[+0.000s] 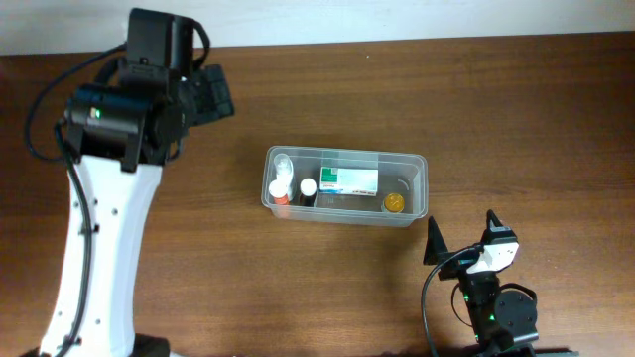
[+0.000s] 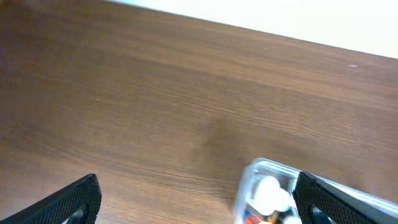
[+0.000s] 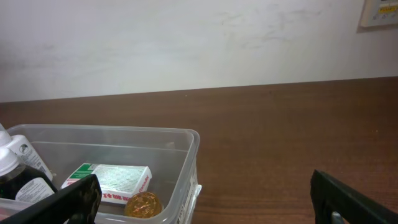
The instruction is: Pack container
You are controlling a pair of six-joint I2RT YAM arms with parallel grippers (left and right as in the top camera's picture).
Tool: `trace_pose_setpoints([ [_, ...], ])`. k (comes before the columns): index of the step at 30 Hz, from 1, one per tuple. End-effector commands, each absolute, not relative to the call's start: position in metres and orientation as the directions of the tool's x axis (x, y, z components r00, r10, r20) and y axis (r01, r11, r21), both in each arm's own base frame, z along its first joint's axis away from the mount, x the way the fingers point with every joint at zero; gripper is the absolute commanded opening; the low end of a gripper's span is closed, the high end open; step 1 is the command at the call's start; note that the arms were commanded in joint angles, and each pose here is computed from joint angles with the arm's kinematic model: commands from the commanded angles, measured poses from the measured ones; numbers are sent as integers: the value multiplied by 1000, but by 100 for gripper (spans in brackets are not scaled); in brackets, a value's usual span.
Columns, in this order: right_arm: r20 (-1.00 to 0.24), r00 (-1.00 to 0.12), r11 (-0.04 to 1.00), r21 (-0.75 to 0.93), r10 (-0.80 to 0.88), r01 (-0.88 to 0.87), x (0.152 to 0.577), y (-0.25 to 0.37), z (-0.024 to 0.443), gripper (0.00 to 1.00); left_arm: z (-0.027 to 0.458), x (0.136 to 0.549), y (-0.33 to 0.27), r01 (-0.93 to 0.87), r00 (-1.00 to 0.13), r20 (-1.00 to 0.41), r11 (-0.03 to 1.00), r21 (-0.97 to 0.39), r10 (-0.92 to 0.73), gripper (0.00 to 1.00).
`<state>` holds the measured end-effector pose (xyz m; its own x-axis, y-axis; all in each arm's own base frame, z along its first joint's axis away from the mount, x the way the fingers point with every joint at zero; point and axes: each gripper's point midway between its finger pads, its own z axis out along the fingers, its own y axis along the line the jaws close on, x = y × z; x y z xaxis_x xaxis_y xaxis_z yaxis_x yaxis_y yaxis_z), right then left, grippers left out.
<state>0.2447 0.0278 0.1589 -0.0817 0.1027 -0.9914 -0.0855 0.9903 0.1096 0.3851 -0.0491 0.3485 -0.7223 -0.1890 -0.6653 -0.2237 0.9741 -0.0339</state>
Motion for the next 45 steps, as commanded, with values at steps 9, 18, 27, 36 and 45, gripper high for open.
trace_pose_setpoints([
  [9, -992, -82, 991, 104, 97, -80, 245, 26, 157, 98, 409, 326, -47, -173, -611, -768, 979, -108, -193, 99],
  [18, -992, -82, 991, 104, 97, -80, 245, 26, 157, 98, 386, 260, -23, -190, -611, -765, 976, -107, -203, 99],
  [27, -992, -82, 991, 104, 97, -80, 245, 26, 157, 98, 292, 183, 13, -346, -577, -723, 916, -205, -380, 99],
  [36, -992, -82, 991, 104, 97, -80, 245, 26, 157, 98, 210, 162, 23, -440, -442, -712, 824, -358, -546, 99],
  [45, -992, -82, 991, 104, 97, -80, 245, 26, 157, 98, 182, 216, 6, -293, -308, -782, 837, -463, -541, 99],
])
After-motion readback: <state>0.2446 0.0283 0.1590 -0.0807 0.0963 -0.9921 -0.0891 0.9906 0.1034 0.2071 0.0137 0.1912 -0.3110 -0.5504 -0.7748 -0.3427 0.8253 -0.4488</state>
